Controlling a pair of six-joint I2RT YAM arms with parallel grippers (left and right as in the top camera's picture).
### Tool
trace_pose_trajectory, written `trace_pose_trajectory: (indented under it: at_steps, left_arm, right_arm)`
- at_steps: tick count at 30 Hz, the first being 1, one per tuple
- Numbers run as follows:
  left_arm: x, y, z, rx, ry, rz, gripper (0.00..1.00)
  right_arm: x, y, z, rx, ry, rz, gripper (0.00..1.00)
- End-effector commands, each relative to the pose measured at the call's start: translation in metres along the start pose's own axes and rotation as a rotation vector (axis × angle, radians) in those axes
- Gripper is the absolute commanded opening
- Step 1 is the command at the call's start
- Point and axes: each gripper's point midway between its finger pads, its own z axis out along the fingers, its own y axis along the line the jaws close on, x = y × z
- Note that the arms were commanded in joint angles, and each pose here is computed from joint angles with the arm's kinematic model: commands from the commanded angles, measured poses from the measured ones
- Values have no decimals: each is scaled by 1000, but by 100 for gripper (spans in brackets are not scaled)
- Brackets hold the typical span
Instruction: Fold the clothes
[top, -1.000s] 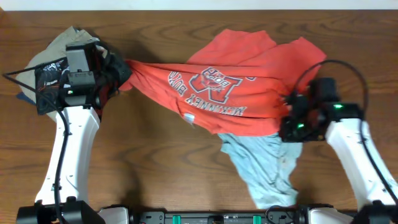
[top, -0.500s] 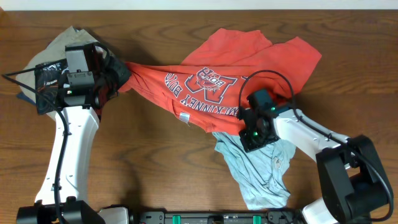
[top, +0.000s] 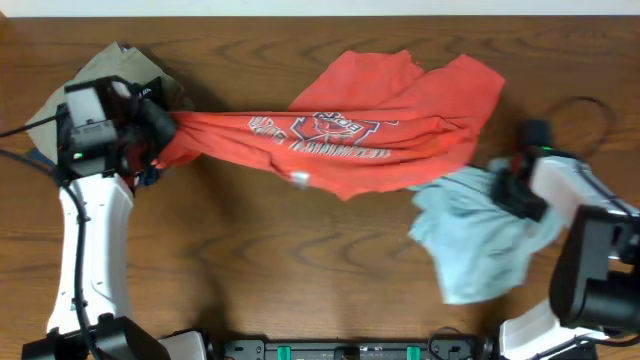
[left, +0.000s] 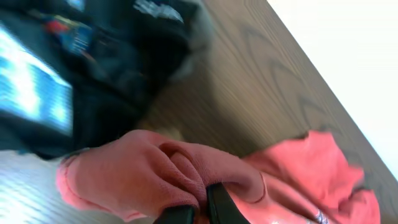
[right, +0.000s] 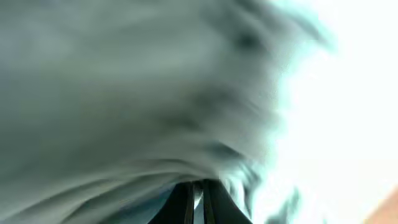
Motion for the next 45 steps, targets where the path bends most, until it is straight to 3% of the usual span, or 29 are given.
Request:
trace_pose_trajectory:
  at_steps: [1, 7, 13, 14, 17, 18, 19, 21, 25, 31, 37, 45]
  left_arm:
    - [-23, 8, -15, -6, -74, 6, 6]
    - [-34, -11, -16, 64, -123, 52, 6]
    - [-59, -43, -36, 143, -194, 88, 7]
    - [-54, -49, -38, 168, -169, 93, 15]
    - [-19, -64, -36, 228, -20, 101, 63]
    - [-4, -63, -34, 214, 36, 96, 75]
    - [16, -60, -32, 186, 106, 91, 84]
    - [52, -53, -31, 131, 236, 84, 90]
    - [133, -40, -35, 18, 506, 113, 92]
    - [227, -38, -28, -42, 733, 243, 92]
    - [311, -56, -10, -21, 849, 310, 90]
    - [403, -102, 24, 75, 889, 330, 86]
  right_arm:
    - [-5, -70, 28, 165, 60, 205, 8]
    - [-39, -53, 12, -131, 110, 211, 11]
    - [-59, -3, -45, -387, 44, -39, 14]
    - [-58, 10, -59, -449, 26, -110, 16]
    - [-43, 42, -93, -588, -8, -298, 22]
    - [-37, 46, -97, -588, 2, -322, 23]
    - [-29, 50, -100, -584, 17, -345, 24]
    - [-16, 54, -101, -564, 50, -383, 24]
    - [5, 66, -99, -536, 84, -454, 23]
    - [15, 76, -100, -509, 87, -495, 24]
    - [17, 77, -101, -508, 98, -484, 24]
    - [20, 75, -101, -505, 109, -485, 24]
